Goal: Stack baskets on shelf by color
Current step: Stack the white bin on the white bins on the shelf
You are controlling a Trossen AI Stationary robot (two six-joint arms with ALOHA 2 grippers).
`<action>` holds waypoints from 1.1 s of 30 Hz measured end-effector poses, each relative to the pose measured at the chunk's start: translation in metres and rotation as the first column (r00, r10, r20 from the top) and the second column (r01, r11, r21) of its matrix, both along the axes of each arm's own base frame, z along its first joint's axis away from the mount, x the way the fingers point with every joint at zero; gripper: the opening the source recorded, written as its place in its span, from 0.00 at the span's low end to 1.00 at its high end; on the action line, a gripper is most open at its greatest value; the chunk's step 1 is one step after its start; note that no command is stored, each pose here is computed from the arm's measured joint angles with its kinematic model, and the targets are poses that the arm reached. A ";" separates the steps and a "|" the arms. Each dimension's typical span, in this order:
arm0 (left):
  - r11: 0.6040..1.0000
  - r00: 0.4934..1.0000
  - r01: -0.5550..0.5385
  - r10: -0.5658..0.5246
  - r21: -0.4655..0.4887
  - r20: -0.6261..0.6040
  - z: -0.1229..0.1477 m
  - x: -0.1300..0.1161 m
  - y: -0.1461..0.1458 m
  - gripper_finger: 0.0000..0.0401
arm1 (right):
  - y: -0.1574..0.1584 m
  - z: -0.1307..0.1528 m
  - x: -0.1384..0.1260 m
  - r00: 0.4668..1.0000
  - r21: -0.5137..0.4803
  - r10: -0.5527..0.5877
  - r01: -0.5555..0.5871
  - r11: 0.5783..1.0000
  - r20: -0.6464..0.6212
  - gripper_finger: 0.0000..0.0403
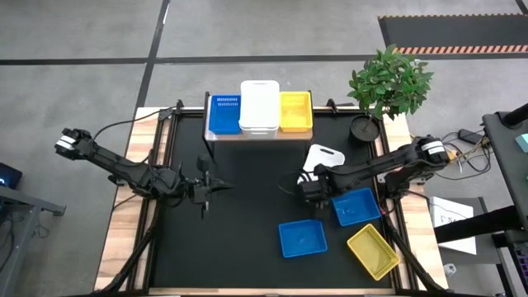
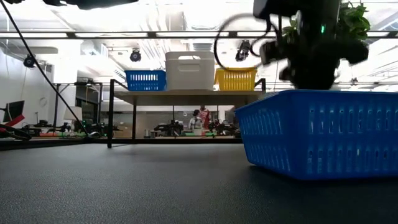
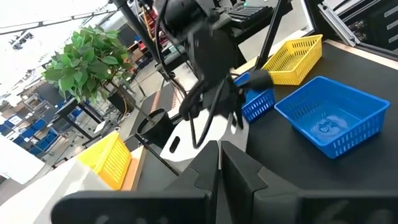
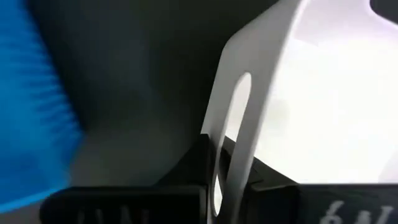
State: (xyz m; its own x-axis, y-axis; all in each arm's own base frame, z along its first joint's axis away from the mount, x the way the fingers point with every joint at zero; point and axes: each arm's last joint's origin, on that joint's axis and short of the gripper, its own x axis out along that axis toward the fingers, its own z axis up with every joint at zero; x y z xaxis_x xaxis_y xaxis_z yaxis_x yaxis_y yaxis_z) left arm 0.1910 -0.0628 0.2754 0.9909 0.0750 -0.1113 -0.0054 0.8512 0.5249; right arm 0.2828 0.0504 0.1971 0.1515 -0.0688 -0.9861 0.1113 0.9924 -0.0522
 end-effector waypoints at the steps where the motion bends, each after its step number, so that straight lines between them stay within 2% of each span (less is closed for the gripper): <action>1: 1.000 1.000 0.000 0.000 0.000 0.000 0.000 0.000 0.000 0.00 | 0.004 0.006 0.001 1.000 0.004 0.013 -0.013 1.000 0.001 0.03; 4: 1.000 1.000 0.000 0.000 0.000 0.000 0.000 0.000 0.000 0.00 | 0.020 0.028 0.007 0.997 0.009 0.073 -0.074 0.997 0.033 0.02; 9: 1.000 1.000 -0.001 0.001 0.005 0.018 0.003 -0.001 0.001 0.00 | 0.047 0.073 0.014 0.979 0.107 0.156 -0.171 0.979 0.133 0.02; 13: 0.995 0.997 -0.042 0.036 0.087 0.062 0.013 -0.008 0.004 0.00 | 0.071 0.112 0.018 0.935 0.125 0.228 -0.269 0.955 0.272 0.02; 15: 0.991 0.991 -0.064 0.049 0.116 0.122 0.024 -0.014 0.007 0.00 | 0.081 0.132 0.017 0.902 0.103 0.272 -0.322 0.941 0.336 0.02; 19: 0.988 0.976 -0.084 0.055 0.132 0.210 0.039 -0.030 0.014 0.00 | 0.089 0.171 0.016 0.823 -0.024 0.321 -0.352 0.936 0.469 0.02; 25: 0.994 0.969 -0.082 0.063 0.072 0.239 0.033 -0.044 0.020 0.00 | 0.066 0.218 0.025 0.741 -0.144 0.332 -0.307 0.941 0.584 0.02; 28: 0.994 0.969 -0.081 0.062 0.071 0.238 0.028 -0.046 0.021 0.00 | 0.045 0.233 0.038 0.712 -0.246 0.359 -0.261 0.933 0.603 0.02; 33: 0.994 0.972 -0.079 0.060 0.075 0.229 0.023 -0.047 0.021 0.00 | 0.000 0.243 0.070 0.718 -0.367 0.375 -0.177 0.913 0.586 0.02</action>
